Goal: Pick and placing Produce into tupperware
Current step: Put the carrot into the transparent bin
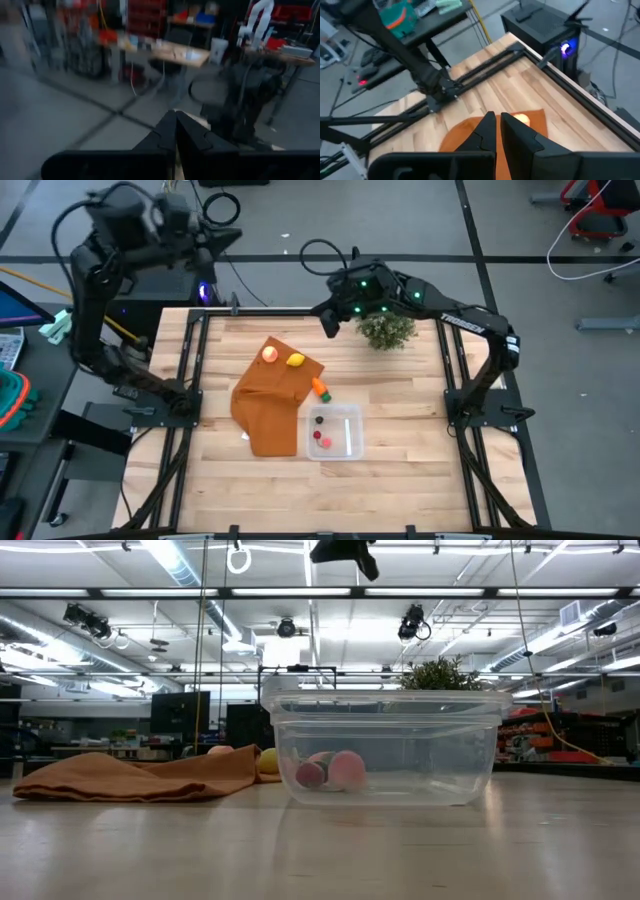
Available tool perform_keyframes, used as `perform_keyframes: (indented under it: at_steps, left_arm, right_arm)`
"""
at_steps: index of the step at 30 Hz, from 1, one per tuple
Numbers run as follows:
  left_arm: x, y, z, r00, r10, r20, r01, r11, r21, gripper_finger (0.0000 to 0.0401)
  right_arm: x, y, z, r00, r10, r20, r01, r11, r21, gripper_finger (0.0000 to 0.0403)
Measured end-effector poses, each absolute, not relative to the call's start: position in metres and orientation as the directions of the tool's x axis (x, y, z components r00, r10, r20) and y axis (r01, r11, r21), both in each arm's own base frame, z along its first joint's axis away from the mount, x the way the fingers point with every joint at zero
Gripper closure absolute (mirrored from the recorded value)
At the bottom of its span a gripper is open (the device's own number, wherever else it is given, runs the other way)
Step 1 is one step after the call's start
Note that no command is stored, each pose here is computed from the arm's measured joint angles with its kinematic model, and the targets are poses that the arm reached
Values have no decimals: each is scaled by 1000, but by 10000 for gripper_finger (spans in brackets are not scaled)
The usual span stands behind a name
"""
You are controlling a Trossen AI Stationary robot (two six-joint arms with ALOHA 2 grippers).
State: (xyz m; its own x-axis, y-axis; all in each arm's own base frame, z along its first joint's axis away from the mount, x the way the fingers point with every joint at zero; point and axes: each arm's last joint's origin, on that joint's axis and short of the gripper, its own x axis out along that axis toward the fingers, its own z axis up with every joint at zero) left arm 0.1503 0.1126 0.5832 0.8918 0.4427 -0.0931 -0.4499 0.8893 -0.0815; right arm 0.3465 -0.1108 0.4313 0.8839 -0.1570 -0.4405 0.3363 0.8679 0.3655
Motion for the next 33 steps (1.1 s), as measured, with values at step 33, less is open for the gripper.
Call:
perform_keyframes:
  at_steps: [33]
  left_arm:
    - [146,93,334,944,312,103,-277,924,-263,395]
  right_arm:
    - [382,-98,381,756,-181,-629,493,790,366,379]
